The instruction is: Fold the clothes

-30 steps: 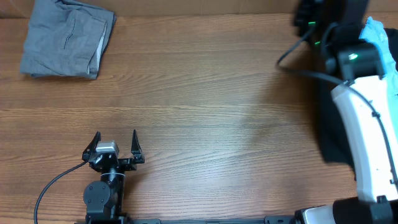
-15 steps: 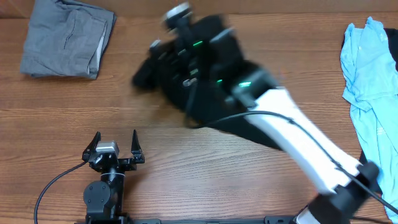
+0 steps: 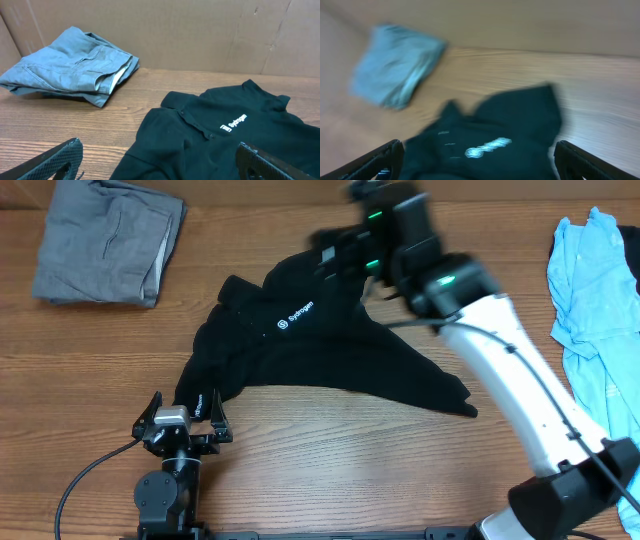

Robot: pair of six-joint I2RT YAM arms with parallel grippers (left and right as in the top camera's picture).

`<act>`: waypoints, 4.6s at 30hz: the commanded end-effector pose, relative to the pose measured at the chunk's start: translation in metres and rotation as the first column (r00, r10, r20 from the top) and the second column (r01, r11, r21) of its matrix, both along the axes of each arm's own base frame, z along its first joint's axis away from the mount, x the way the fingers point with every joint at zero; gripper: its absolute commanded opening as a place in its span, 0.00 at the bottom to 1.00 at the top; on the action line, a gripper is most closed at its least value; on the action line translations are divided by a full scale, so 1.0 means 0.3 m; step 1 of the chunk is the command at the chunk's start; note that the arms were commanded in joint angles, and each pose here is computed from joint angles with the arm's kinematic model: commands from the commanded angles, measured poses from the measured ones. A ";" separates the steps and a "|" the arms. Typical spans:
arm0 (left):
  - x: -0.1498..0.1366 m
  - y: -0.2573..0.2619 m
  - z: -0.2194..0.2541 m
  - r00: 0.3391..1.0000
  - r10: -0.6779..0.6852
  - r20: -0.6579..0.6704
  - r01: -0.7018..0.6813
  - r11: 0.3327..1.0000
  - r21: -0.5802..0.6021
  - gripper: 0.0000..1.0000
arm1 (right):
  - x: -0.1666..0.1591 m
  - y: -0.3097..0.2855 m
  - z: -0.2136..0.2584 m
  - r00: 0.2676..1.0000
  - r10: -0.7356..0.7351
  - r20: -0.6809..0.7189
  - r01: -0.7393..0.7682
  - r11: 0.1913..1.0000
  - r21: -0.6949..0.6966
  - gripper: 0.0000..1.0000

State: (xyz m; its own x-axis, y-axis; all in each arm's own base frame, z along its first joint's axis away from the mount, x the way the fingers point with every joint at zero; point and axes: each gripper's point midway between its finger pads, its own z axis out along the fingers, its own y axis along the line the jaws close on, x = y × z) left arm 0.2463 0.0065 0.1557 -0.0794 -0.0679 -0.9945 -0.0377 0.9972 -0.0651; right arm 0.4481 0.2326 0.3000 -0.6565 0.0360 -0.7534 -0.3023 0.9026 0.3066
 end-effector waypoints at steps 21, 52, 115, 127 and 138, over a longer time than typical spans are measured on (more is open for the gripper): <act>-0.001 0.006 0.003 1.000 0.009 0.007 -0.009 1.000 0.023 1.00 | 0.166 -0.805 -0.261 0.747 -0.639 -0.180 0.614 0.769 -0.180 1.00; -0.053 -0.143 0.325 0.893 -0.243 0.380 0.253 0.967 0.025 1.00 | 0.143 -1.046 -0.266 0.624 -0.743 -0.243 0.745 0.659 -0.101 1.00; 0.970 -1.098 -0.305 0.653 -0.446 -0.612 0.556 0.831 -0.013 1.00 | 0.143 -1.046 -0.266 0.624 -0.743 -0.243 0.745 0.659 -0.101 1.00; 1.011 -1.051 -0.353 0.677 -0.407 -0.613 0.495 0.868 -0.030 1.00 | 0.143 -1.046 -0.266 0.624 -0.743 -0.243 0.745 0.659 -0.101 1.00; 1.011 -1.047 -0.412 0.665 -0.401 -0.630 0.495 0.869 -0.031 0.86 | 0.143 -1.046 -0.266 0.624 -0.743 -0.243 0.745 0.659 -0.101 1.00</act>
